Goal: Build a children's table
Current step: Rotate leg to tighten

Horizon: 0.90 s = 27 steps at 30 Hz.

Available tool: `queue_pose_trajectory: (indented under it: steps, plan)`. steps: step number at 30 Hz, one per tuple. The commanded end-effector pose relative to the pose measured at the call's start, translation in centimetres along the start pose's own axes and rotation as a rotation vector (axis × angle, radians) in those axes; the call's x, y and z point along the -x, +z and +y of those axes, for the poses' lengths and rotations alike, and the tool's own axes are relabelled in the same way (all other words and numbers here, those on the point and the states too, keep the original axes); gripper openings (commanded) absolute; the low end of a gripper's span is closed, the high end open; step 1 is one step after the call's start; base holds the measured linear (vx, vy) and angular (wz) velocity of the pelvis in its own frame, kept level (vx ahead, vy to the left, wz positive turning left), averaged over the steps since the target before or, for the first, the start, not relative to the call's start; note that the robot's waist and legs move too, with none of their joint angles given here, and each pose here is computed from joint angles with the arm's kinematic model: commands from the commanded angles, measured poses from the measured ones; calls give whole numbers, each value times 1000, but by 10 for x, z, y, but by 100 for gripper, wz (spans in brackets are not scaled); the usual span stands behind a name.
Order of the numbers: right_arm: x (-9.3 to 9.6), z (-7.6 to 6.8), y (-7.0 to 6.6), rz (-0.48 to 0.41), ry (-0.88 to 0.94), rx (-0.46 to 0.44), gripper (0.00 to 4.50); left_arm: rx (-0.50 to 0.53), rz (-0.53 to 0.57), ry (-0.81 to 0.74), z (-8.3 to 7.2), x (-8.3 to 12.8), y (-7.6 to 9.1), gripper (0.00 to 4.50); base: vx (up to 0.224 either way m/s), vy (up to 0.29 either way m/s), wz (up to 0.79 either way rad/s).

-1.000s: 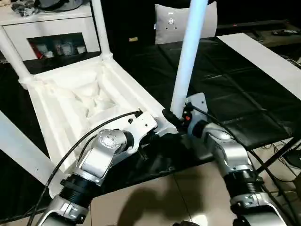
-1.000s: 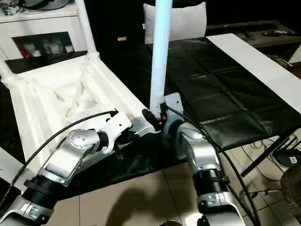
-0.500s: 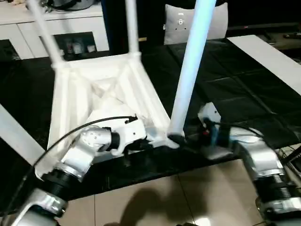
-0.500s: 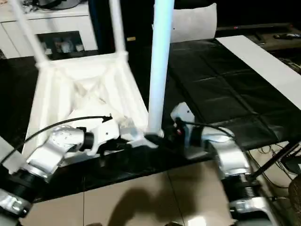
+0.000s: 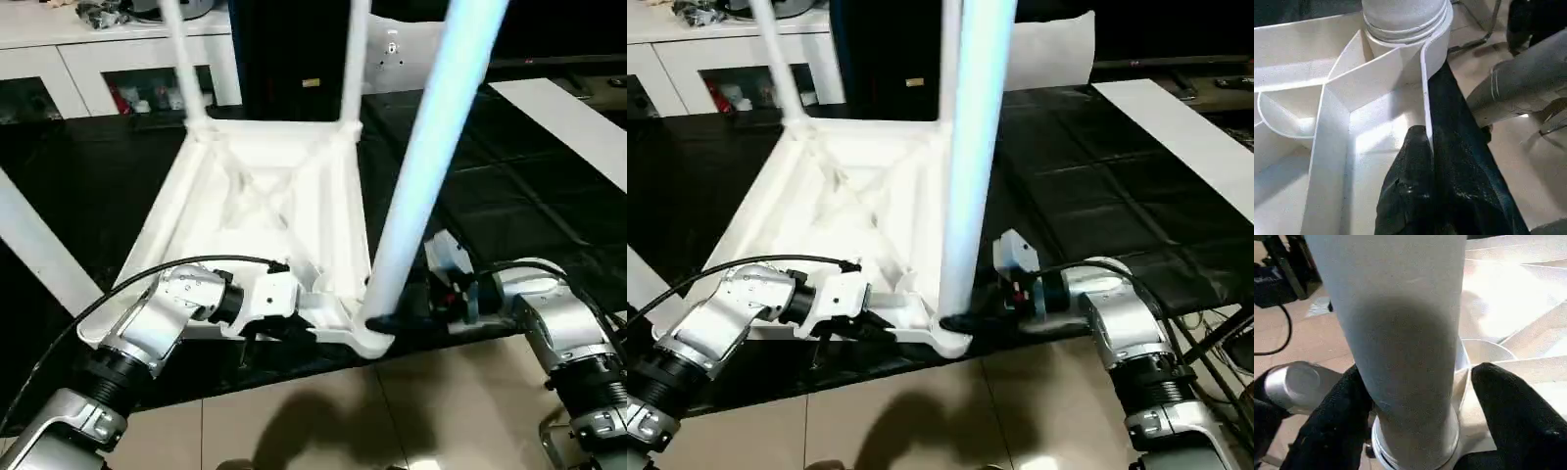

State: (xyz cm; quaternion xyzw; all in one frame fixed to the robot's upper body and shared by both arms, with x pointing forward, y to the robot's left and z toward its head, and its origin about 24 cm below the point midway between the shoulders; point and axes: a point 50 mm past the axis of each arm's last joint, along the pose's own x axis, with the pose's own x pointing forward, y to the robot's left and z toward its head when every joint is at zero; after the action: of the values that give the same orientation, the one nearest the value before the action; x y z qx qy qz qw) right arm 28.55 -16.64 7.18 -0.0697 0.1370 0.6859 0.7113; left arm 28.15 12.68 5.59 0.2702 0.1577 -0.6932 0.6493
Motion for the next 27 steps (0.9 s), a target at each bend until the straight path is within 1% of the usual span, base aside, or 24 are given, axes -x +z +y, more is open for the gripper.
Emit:
queue_pose_trajectory:
  steps: [1,2,3,5,8,10,11,14,16,20,21,22,23,25,26,27]
  plan:
    - [1,-1,5,5,34,-1,297,-56,4,-43,1,-1,7,0,0,0,0]
    - [1,-1,5,5,34,-1,297,-56,4,-43,1,-1,7,0,0,0,0]
    - [0,-1,5,7,40,-6,275,-55,9,-44,1,0,6,0,0,0,0]
    - [0,-2,5,6,43,-9,263,-53,10,-45,1,0,6,0,0,0,0]
    - [-2,-2,4,4,47,-15,231,-50,10,-44,1,1,6,0,0,0,0]
    - [-5,0,3,-3,60,-31,225,-28,-3,-38,2,2,6,0,0,0,0]
    - [-6,1,2,-8,64,-39,204,-20,-10,-36,2,2,6,0,0,0,0]
    - [-7,1,2,-20,49,-49,201,-2,-21,-28,2,3,7,0,0,0,0]
    - [-16,0,1,-55,-38,-76,199,45,-24,14,2,4,8,0,0,0,0]
    - [-27,-6,-1,-70,-157,-136,198,90,-35,87,5,1,12,0,0,0,0]
    - [-38,-14,-3,-73,-288,-175,198,135,-64,148,7,-4,17,0,0,0,0]
    - [-38,-14,-3,-73,-288,-175,198,135,-64,148,7,-4,17,0,0,0,0]
    - [-42,-17,-3,-71,-333,-189,198,152,-81,175,9,-5,20,0,0,0,0]
    - [-55,-28,-5,-68,-504,-254,197,203,-118,257,12,-13,30,0,0,0,0]
    - [-59,-31,-5,-67,-558,-273,197,220,-126,283,12,-16,33,0,0,0,0]
    - [-69,-37,-4,-64,-670,-322,197,254,-133,346,14,-21,37,0,0,0,0]
